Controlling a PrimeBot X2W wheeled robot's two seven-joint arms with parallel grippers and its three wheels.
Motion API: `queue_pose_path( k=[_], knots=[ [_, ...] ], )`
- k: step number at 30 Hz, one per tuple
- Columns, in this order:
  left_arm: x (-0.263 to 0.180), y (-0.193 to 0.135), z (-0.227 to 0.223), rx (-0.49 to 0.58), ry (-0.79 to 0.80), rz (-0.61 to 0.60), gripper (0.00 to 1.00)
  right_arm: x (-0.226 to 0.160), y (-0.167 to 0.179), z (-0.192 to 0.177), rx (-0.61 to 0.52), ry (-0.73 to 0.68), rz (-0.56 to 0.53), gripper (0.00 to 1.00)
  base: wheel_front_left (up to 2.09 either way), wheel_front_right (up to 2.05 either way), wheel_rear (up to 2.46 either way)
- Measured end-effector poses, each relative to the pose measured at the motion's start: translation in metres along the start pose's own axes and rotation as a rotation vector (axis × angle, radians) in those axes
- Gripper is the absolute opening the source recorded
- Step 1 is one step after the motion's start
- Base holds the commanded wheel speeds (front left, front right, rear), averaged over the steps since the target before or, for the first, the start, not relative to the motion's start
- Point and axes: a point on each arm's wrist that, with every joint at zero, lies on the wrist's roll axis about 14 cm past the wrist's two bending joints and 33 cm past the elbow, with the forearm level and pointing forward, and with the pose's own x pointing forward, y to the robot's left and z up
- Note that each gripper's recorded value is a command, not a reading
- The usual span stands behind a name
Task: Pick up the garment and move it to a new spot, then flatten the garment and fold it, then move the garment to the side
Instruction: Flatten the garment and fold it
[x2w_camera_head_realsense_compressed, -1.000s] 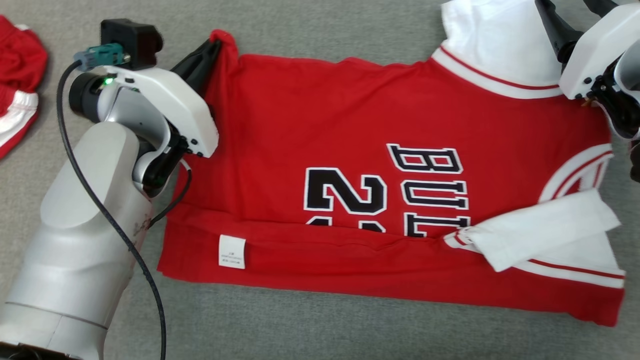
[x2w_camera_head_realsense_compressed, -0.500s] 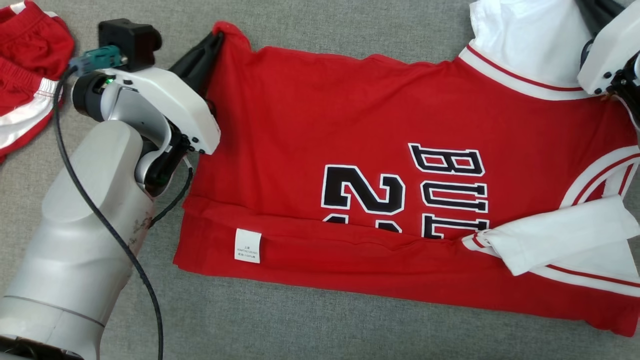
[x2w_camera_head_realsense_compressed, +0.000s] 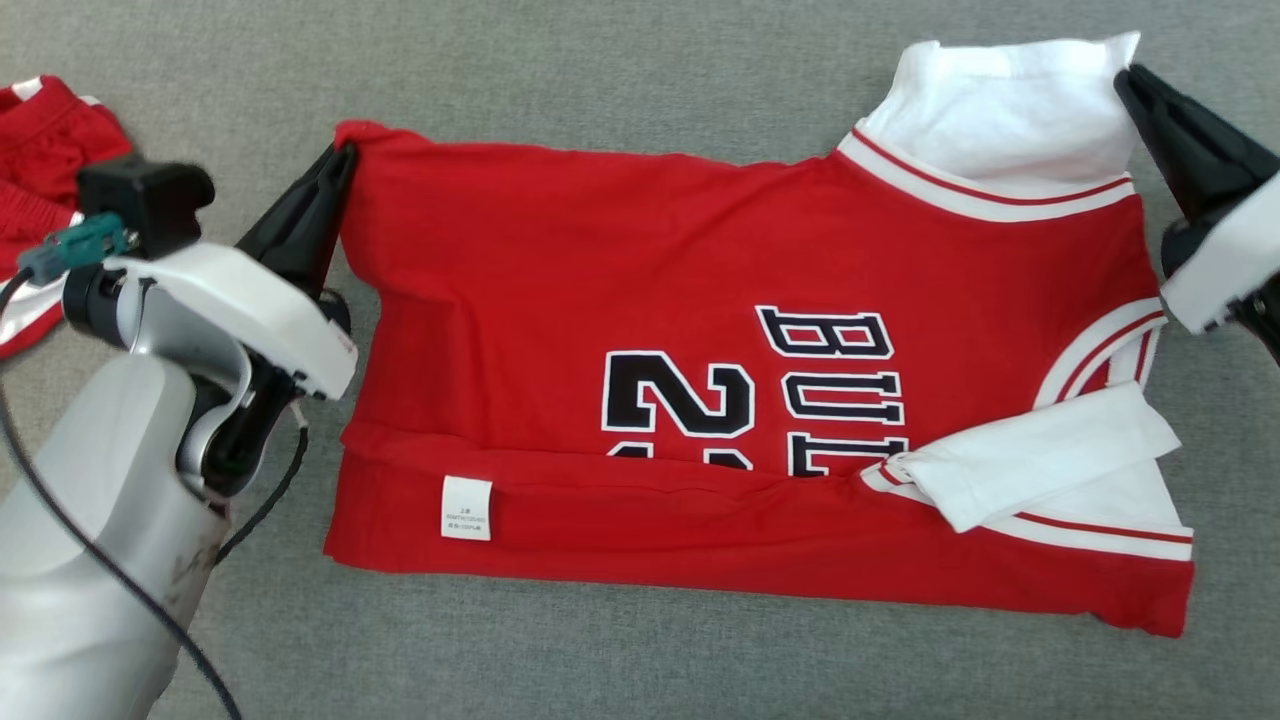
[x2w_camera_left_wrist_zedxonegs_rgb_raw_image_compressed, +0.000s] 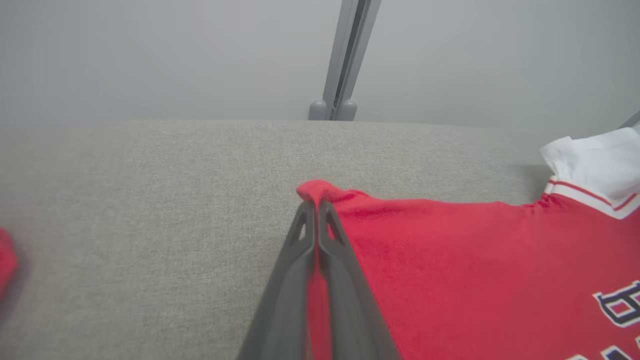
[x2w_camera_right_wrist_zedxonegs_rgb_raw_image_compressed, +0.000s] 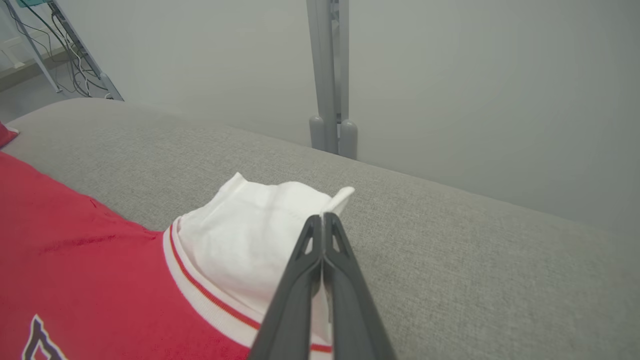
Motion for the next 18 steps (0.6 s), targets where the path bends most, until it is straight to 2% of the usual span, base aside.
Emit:
queue_pose_path(
  k=[10, 18],
  knots=[
    [-0.041, -0.002, 0.001, -0.095, -0.011, 0.029, 0.0, -0.066, 0.005, -0.013, 0.099, -0.044, -0.007, 0.0, 0.0, 0.0, 0.0],
    [-0.078, -0.006, -0.014, -0.195, 0.031, 0.056, 0.0, -0.107, 0.025, -0.031, 0.218, -0.044, -0.016, 0.0, 0.0, 0.0, 0.0]
  ],
)
